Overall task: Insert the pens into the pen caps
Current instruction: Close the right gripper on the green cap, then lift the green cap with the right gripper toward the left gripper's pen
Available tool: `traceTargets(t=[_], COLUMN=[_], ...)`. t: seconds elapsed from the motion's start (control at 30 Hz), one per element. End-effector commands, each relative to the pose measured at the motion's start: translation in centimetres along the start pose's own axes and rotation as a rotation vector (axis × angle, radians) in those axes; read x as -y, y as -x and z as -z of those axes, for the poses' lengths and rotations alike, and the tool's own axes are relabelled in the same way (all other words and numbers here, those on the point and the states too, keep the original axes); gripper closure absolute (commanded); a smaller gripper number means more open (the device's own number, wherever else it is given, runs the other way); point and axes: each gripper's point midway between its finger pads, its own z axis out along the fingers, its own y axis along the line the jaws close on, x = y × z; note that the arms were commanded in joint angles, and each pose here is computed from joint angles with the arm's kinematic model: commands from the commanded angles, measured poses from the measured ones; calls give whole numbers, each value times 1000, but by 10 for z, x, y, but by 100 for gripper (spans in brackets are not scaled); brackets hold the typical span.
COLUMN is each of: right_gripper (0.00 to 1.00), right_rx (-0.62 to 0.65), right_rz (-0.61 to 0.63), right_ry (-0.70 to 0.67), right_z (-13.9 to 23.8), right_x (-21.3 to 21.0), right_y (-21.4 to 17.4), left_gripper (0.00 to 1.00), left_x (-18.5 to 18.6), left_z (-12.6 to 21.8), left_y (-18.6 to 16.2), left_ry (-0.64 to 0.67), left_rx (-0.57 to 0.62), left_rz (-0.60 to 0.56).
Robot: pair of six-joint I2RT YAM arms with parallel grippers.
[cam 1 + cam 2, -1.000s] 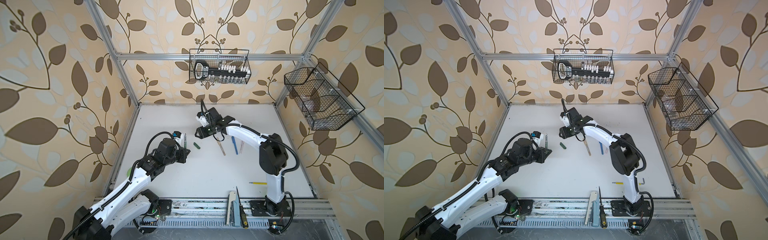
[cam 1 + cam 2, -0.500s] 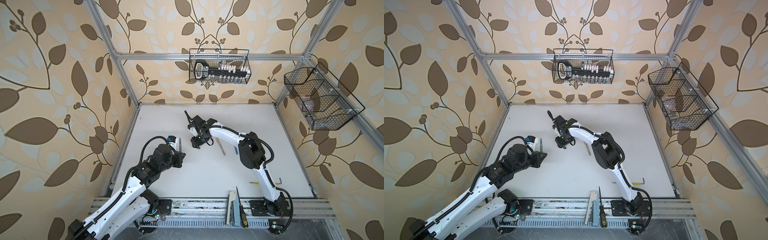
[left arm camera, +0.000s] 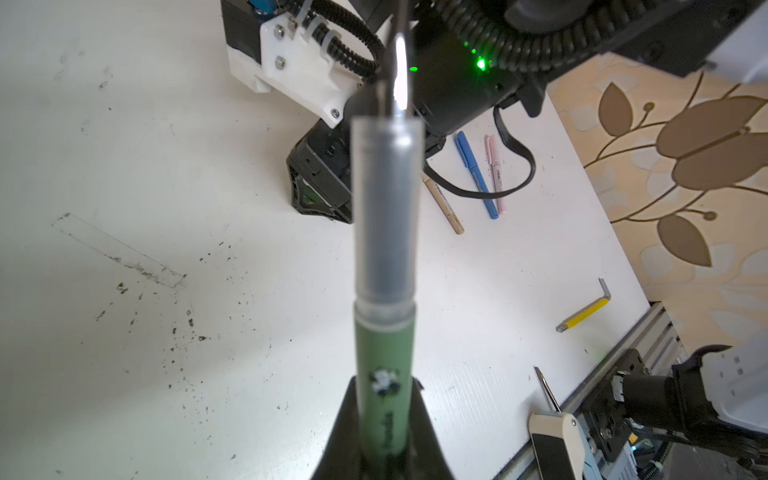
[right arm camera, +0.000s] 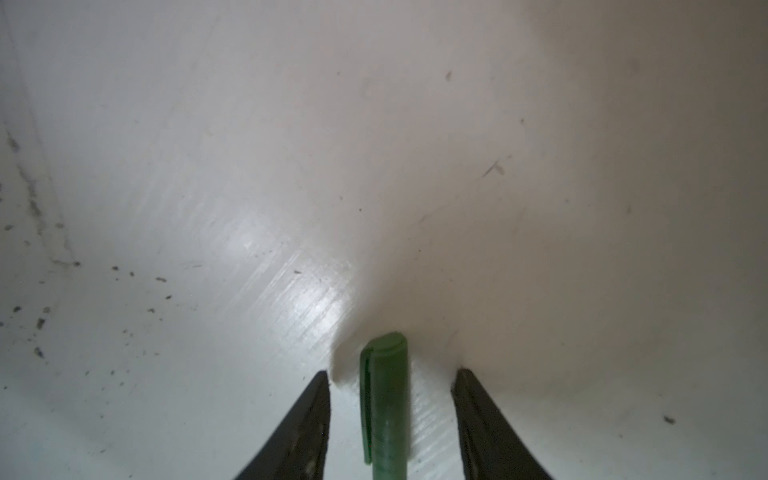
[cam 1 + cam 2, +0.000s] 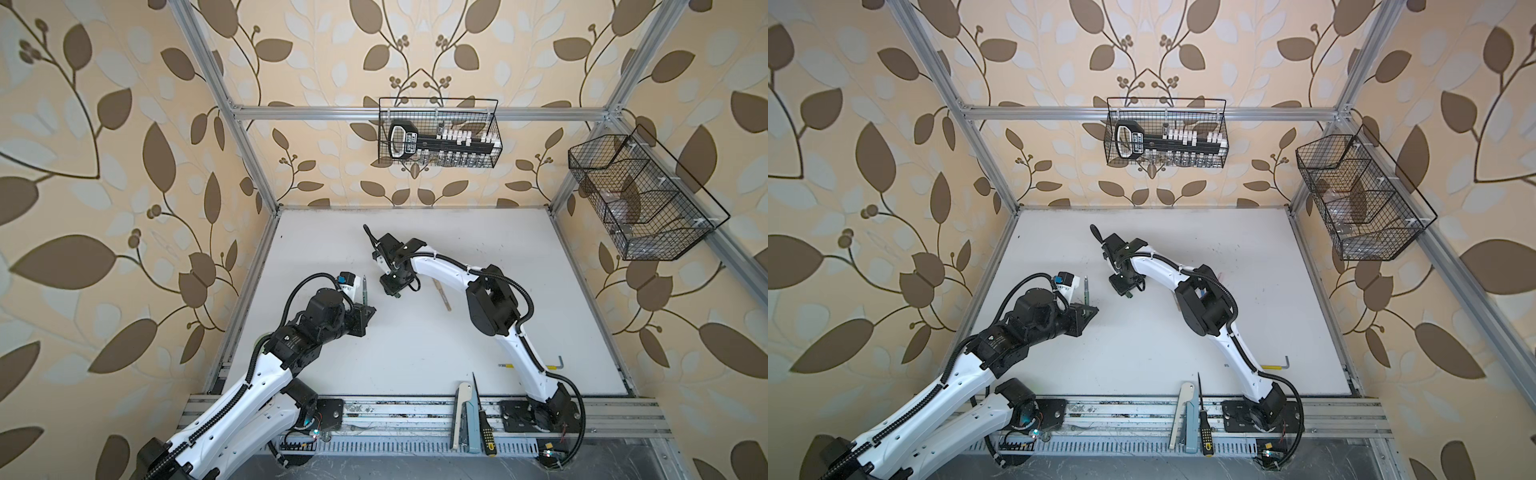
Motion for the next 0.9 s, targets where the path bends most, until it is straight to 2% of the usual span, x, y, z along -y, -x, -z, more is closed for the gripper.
traceTargets(t=[0.0, 0.1, 0.23, 0.3, 0.43, 0.67, 0.87], right_gripper=[57, 63, 65, 72, 78, 80, 80], right_rx=[-84, -102, -106, -98, -69, 129, 344], right_rz=[35, 45, 56, 51, 19, -114, -303], right_ry=[-49, -74, -80, -80, -90, -48, 103], right_z=[-12, -12, -10, -10, -5, 42, 87], right_x=[5, 7, 2, 1, 6, 29, 56], right_y=[-19, -26, -29, -30, -27, -15, -25], left_gripper=[100, 100, 100, 100, 100, 100, 100], left_x=[9, 10, 10, 8, 4, 17, 40], left_z=[-1, -1, -2, -5, -11, -32, -65], left_y=[6, 7, 6, 4, 3, 8, 7], left_ry=[-44, -52, -57, -49, -39, -110, -243], left_rx=[24, 25, 23, 23, 23, -8, -92], left_rz=[-30, -31, -42, -59, -94, -157, -205])
